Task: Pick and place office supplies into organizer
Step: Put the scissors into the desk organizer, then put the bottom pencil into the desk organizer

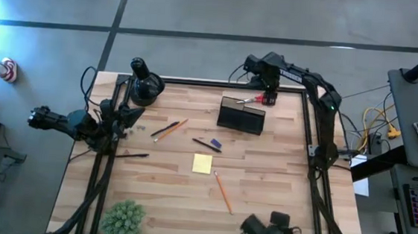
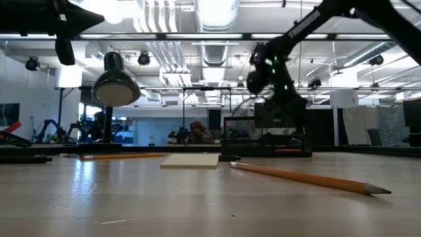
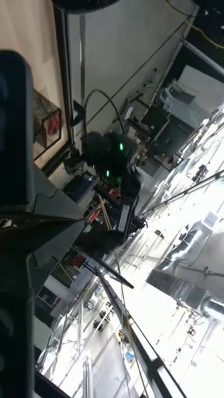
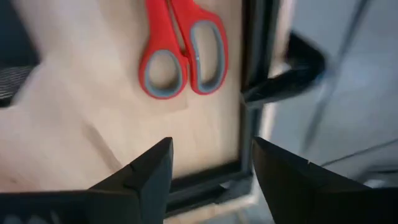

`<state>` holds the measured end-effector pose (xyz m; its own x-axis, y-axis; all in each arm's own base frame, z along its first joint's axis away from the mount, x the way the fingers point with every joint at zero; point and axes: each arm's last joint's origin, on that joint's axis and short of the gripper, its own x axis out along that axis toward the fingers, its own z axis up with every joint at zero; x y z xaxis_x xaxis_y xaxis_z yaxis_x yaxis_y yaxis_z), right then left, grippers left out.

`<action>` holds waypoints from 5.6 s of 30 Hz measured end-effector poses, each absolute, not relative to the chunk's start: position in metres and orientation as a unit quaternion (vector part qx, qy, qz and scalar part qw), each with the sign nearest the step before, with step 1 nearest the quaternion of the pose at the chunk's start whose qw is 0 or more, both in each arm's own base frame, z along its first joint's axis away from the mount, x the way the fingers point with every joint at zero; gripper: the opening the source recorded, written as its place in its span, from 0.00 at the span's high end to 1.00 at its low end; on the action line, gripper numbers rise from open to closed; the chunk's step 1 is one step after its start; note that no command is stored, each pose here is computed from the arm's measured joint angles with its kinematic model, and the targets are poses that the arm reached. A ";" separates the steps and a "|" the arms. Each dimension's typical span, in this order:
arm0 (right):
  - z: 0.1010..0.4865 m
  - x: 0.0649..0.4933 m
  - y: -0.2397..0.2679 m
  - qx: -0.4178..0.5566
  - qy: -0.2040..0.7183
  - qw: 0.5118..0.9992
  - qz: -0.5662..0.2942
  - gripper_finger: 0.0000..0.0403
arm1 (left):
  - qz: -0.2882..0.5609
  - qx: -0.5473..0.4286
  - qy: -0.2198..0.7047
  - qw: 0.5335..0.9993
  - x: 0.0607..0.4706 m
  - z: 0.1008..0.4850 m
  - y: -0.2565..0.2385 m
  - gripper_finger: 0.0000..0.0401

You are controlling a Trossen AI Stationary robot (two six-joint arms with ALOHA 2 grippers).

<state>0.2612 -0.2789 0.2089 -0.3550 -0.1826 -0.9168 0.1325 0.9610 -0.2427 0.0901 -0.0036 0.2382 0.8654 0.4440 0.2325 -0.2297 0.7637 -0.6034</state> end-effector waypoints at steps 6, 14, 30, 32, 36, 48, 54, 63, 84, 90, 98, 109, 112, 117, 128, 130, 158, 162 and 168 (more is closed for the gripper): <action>0.199 0.247 -0.301 0.048 0.787 0.600 -0.133 0.59 | 0.185 -0.291 -0.184 0.921 0.090 0.238 -0.004 1.00; 0.181 0.249 -0.292 0.011 0.802 0.594 -0.064 0.58 | 0.197 -0.272 -0.176 0.925 0.090 0.237 -0.003 1.00; 0.149 0.262 -0.301 -0.043 0.796 0.602 -0.045 0.51 | 0.205 -0.254 -0.142 0.934 0.092 0.230 -0.004 1.00; 0.145 0.261 -0.301 -0.054 0.794 0.604 -0.039 0.50 | 0.205 -0.254 -0.142 0.934 0.092 0.230 -0.004 1.00; 0.138 0.259 -0.300 -0.070 0.792 0.605 -0.036 0.50 | 0.205 -0.255 -0.143 0.934 0.092 0.230 -0.004 1.00; 0.130 0.248 -0.303 -0.035 0.782 0.622 -0.019 0.61 | 0.205 -0.257 -0.143 0.934 0.092 0.230 -0.004 1.00; 0.123 0.249 -0.294 -0.024 0.779 0.626 -0.019 0.71 | 0.207 -0.256 -0.144 0.933 0.092 0.230 -0.004 1.00; 0.125 0.253 -0.291 0.000 0.780 0.623 -0.065 0.84 | 0.209 -0.256 -0.144 0.933 0.092 0.230 -0.003 1.00; 0.216 0.278 -0.245 -0.012 0.689 0.702 -0.178 0.97 | 0.207 -0.259 -0.151 0.931 0.091 0.232 -0.003 1.00; 0.253 0.274 -0.228 -0.065 0.670 0.705 -0.223 0.97 | 0.204 -0.265 -0.164 0.928 0.090 0.234 -0.003 1.00; 0.299 0.279 -0.178 -0.251 0.674 0.653 -0.237 0.97 | 0.202 -0.260 -0.175 0.928 0.086 0.236 -0.002 1.00; 0.326 0.288 -0.110 -0.469 0.689 0.511 -0.209 0.97 | 0.201 -0.262 -0.180 0.926 0.084 0.237 -0.002 1.00; 0.324 0.292 -0.091 -0.497 0.689 0.488 -0.202 0.97 | 0.201 -0.264 -0.181 0.926 0.084 0.237 -0.002 1.00; 0.322 0.294 -0.065 -0.520 0.678 0.488 -0.176 0.97 | 0.201 -0.265 -0.181 0.926 0.084 0.237 -0.002 1.00; 0.291 0.305 -0.073 -0.528 0.711 0.431 -0.172 0.97 | 0.198 -0.271 -0.191 0.923 0.083 0.239 -0.001 1.00; 0.285 0.308 -0.076 -0.528 0.718 0.421 -0.169 0.97 | 0.197 -0.272 -0.192 0.922 0.083 0.239 -0.001 1.00; 0.220 0.372 -0.078 -0.540 0.703 0.436 -0.152 0.93 | 0.181 -0.271 -0.190 0.926 0.084 0.239 -0.002 1.00; 0.226 0.378 -0.077 -0.515 0.688 0.488 -0.154 0.81 | 0.172 -0.271 -0.189 0.928 0.084 0.239 -0.003 1.00; 0.229 0.379 -0.076 -0.501 0.683 0.506 -0.162 0.66 | 0.172 -0.271 -0.189 0.928 0.084 0.240 -0.003 1.00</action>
<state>0.3789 -0.0758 0.2294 0.0145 -0.8485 -0.5290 -0.5200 0.4455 -0.7288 0.0838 -0.0027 0.2395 0.8691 0.4217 0.2585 -0.2165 0.7942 -0.5677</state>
